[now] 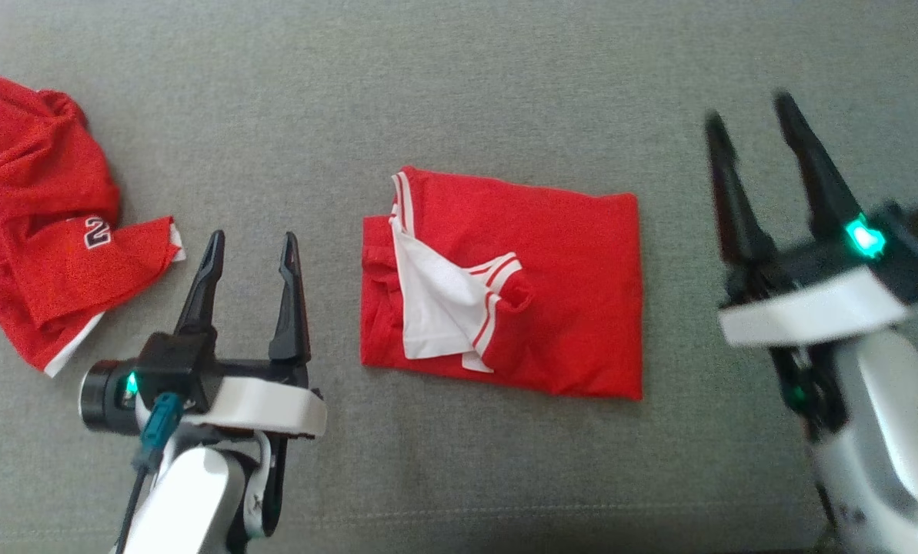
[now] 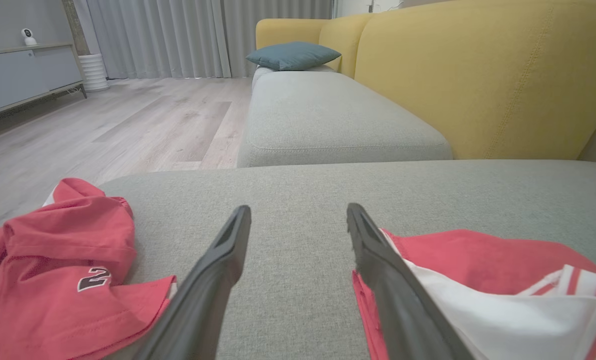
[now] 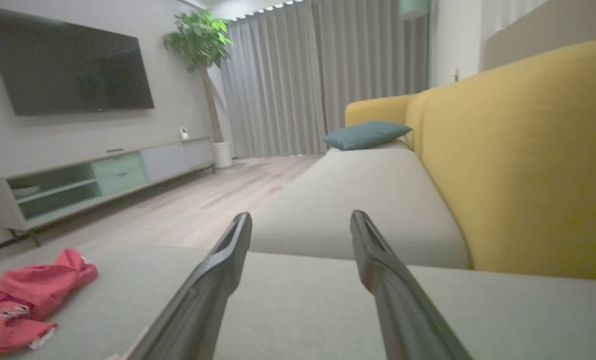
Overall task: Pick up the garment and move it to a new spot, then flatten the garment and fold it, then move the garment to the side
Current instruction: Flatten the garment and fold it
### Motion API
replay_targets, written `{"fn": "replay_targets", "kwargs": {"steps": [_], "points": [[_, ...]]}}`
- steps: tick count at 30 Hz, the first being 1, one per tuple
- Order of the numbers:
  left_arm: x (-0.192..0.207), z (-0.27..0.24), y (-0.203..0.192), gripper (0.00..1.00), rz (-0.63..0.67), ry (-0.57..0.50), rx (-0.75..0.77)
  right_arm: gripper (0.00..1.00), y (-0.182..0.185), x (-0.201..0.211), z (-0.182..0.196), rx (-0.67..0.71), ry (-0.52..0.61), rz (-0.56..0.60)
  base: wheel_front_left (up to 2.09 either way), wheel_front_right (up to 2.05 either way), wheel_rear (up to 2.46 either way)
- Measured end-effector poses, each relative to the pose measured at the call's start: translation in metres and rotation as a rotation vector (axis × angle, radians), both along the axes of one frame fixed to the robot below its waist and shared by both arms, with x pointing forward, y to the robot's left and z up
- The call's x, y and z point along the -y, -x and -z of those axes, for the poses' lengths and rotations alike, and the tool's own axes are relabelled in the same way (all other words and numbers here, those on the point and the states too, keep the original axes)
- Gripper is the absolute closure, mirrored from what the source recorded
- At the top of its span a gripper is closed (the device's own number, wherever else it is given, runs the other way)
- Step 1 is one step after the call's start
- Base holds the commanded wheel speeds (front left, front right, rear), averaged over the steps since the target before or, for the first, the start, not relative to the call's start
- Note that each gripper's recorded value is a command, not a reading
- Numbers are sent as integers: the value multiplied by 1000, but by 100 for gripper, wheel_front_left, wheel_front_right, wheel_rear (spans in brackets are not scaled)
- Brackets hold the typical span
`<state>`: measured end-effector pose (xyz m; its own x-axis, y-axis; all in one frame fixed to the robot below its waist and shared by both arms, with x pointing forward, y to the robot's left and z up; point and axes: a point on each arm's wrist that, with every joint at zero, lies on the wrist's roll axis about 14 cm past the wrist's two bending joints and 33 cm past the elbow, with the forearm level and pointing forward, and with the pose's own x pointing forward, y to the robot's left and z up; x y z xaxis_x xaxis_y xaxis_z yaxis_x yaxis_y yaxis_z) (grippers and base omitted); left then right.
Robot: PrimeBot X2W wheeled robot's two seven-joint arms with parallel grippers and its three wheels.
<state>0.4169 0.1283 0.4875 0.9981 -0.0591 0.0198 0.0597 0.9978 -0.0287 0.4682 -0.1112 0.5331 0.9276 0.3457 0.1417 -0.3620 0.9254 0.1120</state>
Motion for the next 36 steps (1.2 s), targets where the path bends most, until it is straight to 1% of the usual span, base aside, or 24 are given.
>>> {"fn": "replay_targets", "kwargs": {"steps": [3,5,7,10,15,19,23,29,36], "points": [[3,-1,-2,0,10,2,5,0,17,34,23,-72,46,98,0,0,0],[5,-1,-2,0,17,0,6,0,27,52,30,-100,67,150,0,0,0],[5,-1,-3,0,24,-5,8,0,35,64,32,-115,80,187,0,0,0],[6,-2,-4,0,29,-9,11,0,42,72,34,-130,90,215,0,0,0],[7,-6,-4,0,36,-14,22,0,60,73,41,-176,75,235,0,0,0],[7,-9,-1,0,36,-17,29,0,66,73,38,-177,62,249,0,0,0],[5,-10,8,0,35,-25,26,0,70,73,28,-157,61,250,0,0,0],[1,-15,22,0,39,-46,30,0,91,73,30,-189,61,254,0,0,0],[-2,-18,42,0,38,-62,24,0,108,70,23,-189,37,252,0,0,0]]}}
